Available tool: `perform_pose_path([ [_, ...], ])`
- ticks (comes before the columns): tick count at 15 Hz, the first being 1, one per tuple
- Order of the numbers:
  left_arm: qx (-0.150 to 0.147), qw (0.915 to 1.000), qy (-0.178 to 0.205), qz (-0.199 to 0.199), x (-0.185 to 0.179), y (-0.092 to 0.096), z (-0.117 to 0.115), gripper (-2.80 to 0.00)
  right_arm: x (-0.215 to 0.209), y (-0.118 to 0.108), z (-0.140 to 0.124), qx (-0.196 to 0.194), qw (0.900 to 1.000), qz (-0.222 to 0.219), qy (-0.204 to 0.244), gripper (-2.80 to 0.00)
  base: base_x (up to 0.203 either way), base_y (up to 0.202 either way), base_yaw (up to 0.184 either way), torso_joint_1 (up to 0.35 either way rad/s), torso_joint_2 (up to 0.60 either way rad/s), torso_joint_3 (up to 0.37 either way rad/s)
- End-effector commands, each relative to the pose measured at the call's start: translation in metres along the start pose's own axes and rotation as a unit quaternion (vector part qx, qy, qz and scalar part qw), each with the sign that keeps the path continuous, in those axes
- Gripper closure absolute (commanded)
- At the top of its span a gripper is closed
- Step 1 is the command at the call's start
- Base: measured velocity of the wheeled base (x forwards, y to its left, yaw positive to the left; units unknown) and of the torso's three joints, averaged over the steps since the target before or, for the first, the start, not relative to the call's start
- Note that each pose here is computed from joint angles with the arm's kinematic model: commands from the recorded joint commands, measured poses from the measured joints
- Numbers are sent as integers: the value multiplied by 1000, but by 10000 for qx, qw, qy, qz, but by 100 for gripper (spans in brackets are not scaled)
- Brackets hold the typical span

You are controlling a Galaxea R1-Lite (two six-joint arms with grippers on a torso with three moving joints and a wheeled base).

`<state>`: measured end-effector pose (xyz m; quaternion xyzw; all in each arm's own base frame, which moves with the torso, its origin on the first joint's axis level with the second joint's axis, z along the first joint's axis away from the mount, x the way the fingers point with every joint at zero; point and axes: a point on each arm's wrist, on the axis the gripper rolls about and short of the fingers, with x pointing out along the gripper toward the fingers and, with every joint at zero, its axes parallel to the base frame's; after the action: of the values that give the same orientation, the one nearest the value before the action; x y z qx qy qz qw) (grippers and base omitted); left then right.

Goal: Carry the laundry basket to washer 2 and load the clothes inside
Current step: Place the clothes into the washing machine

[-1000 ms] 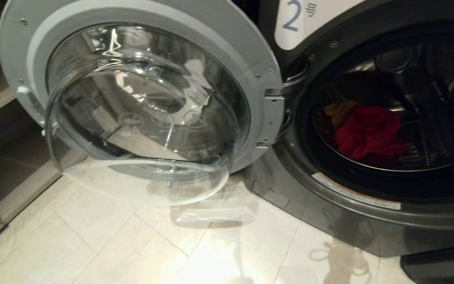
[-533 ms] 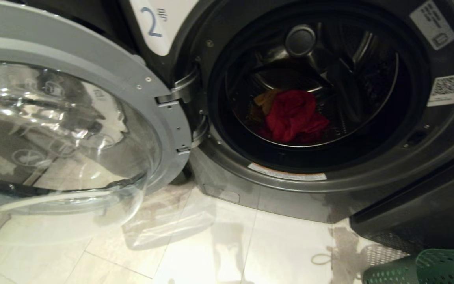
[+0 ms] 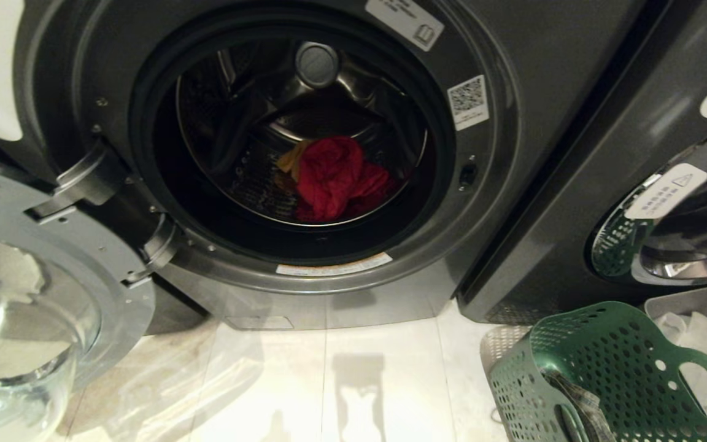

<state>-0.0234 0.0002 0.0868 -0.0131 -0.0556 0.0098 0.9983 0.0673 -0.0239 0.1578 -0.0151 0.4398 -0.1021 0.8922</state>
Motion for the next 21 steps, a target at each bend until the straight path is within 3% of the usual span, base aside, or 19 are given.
perform_pose_path([
  [1,2,9998,201,9,2,0,-11,0,14,0,0,39,9988,222,436,0,2,6,-119,9,4,2],
  [3,2,9998,196,14,2,0,-11,0,30,-1,3,388,9941,365,942,0,2,1,-39,0,1,1],
  [7,2,9998,202,14,2,0,-11,0,83,-10,18,1204,9747,385,1841,0,0,0,0,0,0,0],
  [12,2,9998,195,12,2,0,-11,0,183,-19,32,1451,9600,391,2361,0,0,0,0,0,0,0],
  [16,2,9998,196,14,2,0,-11,0,257,-26,23,1582,9438,382,2876,0,0,0,0,0,0,0],
  [17,1,9998,196,7,2,0,-11,0,271,-27,18,1604,9396,387,2998,-280,0,0,0,0,0,0],
  [21,1,9998,200,7,2,0,-11,0,313,-36,11,1802,9303,616,3134,-280,0,0,0,0,0,0],
])
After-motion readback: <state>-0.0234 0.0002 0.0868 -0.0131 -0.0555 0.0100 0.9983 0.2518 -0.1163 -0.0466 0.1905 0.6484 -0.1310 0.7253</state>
